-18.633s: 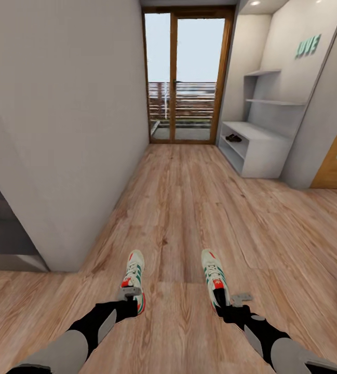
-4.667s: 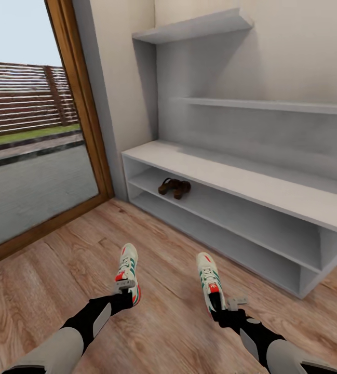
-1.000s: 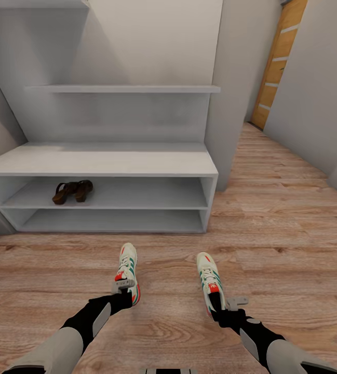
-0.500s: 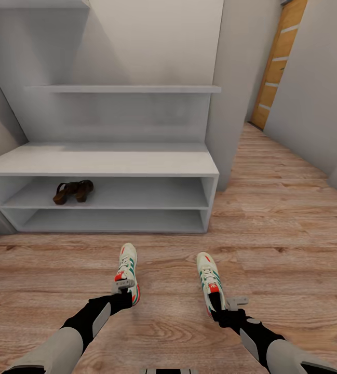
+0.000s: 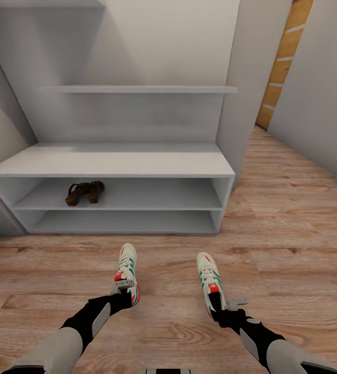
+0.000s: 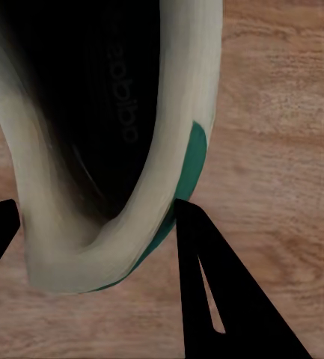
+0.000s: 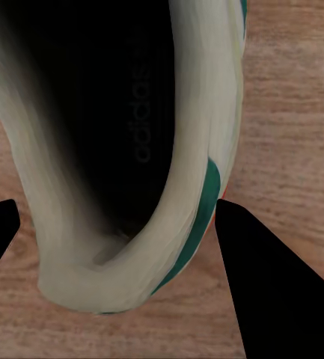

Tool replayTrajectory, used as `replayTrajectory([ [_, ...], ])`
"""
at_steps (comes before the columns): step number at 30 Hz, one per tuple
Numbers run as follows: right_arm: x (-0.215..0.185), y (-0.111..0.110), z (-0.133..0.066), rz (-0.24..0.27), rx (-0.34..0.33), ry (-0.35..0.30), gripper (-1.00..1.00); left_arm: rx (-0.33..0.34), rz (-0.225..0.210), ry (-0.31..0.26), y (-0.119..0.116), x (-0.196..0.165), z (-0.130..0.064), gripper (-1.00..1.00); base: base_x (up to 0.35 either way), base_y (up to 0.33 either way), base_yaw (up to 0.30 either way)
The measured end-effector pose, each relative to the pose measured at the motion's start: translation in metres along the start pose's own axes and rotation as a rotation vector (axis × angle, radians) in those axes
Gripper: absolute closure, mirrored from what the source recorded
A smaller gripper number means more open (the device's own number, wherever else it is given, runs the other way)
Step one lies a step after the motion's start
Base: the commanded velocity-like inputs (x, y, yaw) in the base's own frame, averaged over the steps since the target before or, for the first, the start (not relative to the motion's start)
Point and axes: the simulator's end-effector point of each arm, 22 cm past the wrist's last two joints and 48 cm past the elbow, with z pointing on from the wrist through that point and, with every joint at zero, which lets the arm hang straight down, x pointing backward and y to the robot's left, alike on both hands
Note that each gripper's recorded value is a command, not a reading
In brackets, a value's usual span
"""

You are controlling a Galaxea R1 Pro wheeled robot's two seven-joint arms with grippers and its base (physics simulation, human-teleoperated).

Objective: Pick up the two gym shoes and the two sandals from the corridor floor and place them onto the hallstand (shoe rack) in the corridor, making sure they are on the rack and not on the floor. Arrange them so the two gym shoes are next to each other and the two sandals are next to each other.

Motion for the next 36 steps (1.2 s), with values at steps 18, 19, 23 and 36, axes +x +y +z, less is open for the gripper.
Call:
replayTrajectory([
  [18,0.0,0.0,0.0,0.0,0.0,0.0,1.0,-0.001,0.002,-0.002,0.001,0.0,0.0,1.0,-0.082,0.133,0.0],
  [19,0.0,0.0,0.0,0.0,0.0,0.0,1.0,-0.001,0.002,-0.002,0.0,0.0,0.0,1.0,-0.009,0.011,0.0],
  [23,-0.005,-0.003,0.0,0.0,0.006,0.002,1.0,-0.018,0.023,0.065,0.009,0.03,0.002,1.0,-0.002,0.003,0.0],
  [36,-0.146,-0.043,-0.034,0.02,0.097,-0.005,1.0,-0.015,0.042,0.064,0.069,0.06,-0.007,1.0,0.0,0.0,0.0],
])
